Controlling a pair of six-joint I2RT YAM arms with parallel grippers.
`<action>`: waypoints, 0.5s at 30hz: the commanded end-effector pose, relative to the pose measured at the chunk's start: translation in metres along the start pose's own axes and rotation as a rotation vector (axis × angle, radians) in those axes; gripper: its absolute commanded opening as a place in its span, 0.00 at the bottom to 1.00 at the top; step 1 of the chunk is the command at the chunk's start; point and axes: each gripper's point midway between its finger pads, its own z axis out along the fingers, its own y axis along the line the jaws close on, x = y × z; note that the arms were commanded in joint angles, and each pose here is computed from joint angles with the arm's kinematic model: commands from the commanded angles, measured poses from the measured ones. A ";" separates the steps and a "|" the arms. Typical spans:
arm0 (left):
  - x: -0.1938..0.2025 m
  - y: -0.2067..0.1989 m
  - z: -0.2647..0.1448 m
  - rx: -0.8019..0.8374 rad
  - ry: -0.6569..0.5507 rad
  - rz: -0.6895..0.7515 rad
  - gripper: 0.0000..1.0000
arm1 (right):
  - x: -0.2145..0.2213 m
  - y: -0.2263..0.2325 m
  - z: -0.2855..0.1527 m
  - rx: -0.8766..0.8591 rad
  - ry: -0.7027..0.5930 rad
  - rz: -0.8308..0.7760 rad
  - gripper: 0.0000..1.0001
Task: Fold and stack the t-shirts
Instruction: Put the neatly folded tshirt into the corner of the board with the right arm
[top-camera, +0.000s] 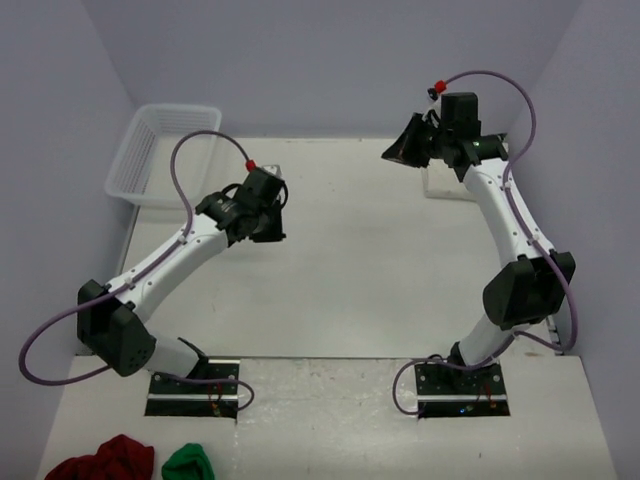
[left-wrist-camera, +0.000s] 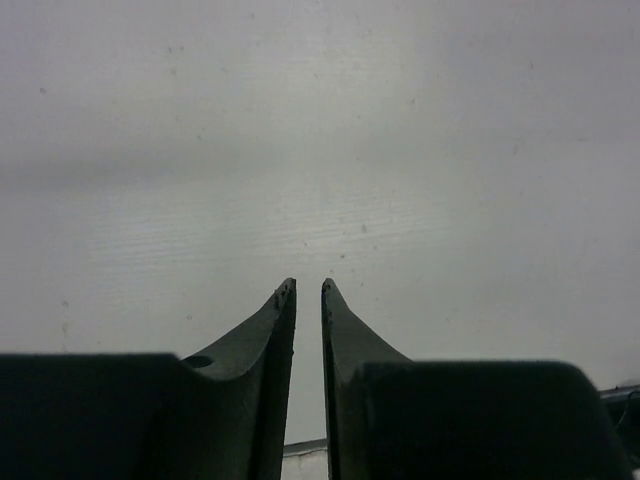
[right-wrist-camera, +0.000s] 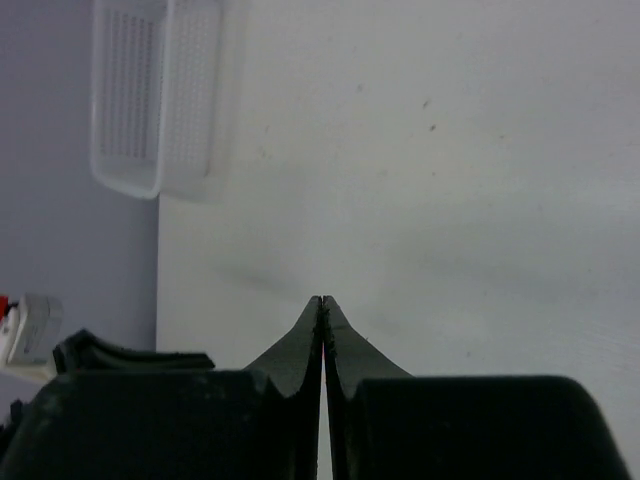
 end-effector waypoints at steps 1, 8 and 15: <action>-0.015 0.023 -0.005 -0.209 0.032 0.044 0.17 | 0.061 0.050 -0.029 -0.149 0.242 -0.016 0.00; -0.028 0.018 0.005 -0.234 0.019 0.028 0.17 | 0.106 -0.009 -0.054 0.066 0.293 -0.154 0.00; -0.046 0.006 0.011 -0.215 0.006 0.077 0.15 | 0.127 -0.020 -0.049 0.052 0.324 -0.132 0.00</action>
